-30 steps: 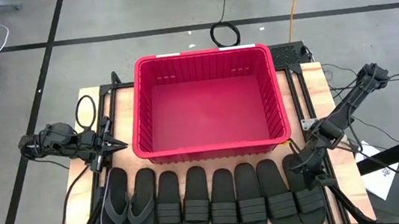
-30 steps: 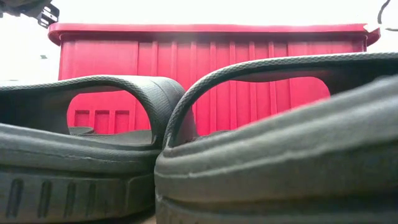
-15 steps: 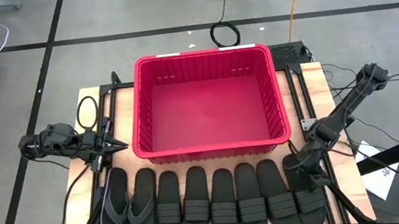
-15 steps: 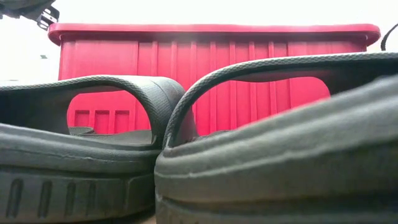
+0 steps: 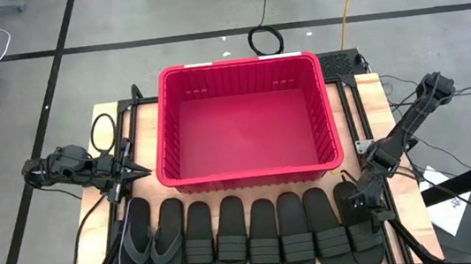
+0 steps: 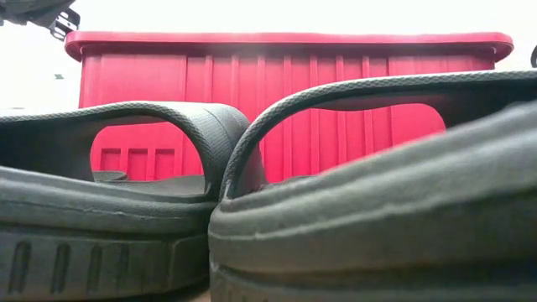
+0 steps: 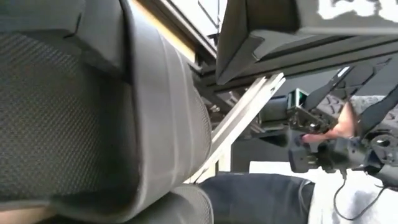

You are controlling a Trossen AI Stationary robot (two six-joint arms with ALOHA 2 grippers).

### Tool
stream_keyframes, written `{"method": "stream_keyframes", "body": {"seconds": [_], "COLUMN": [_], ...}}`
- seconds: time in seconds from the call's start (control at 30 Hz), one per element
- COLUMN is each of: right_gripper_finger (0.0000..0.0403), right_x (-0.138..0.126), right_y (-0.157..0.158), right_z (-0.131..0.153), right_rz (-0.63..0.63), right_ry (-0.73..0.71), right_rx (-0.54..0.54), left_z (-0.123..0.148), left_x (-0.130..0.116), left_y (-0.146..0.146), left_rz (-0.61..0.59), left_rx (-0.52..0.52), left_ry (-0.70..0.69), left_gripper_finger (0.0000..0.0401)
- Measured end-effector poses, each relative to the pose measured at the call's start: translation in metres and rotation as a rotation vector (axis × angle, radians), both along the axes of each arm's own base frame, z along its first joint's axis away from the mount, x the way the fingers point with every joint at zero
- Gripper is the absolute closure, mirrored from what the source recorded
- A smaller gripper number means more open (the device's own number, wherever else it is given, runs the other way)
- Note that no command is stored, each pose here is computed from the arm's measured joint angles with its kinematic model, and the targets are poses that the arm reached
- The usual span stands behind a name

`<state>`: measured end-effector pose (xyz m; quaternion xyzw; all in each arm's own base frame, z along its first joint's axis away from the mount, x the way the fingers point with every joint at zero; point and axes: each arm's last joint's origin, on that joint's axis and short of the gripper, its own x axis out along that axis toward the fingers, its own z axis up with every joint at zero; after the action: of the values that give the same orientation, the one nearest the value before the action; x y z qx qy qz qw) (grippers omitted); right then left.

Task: Pick and place slides into bin
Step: Put the black slide into the red bin

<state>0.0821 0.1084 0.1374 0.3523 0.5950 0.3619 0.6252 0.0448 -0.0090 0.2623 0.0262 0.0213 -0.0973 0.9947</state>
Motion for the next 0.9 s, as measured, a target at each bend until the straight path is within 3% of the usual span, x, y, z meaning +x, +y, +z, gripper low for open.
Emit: {"method": "stream_keyframes", "body": {"seconds": [0.2,0.47,0.9], "right_gripper_finger": [0.0254,0.0387,0.0398], "right_x": [0.002,0.003,0.007], "right_y": [0.0,0.001,0.01], "right_z": [-0.001,-0.002,0.018], "right_rz": [-0.035,-0.021,0.011], "right_ry": [-0.079,-0.096,-0.064], "right_rx": [-0.041,-0.044,0.197], "left_z": [0.0,0.0,0.0], "left_x": [0.0,0.0,0.0], "left_y": [0.0,0.0,0.0], "left_rz": [0.0,0.0,0.0], "left_rx": [0.0,-0.003,-0.017], "left_ry": [0.0,0.001,0.003], "left_gripper_finger": [0.037,0.037,0.037]}}
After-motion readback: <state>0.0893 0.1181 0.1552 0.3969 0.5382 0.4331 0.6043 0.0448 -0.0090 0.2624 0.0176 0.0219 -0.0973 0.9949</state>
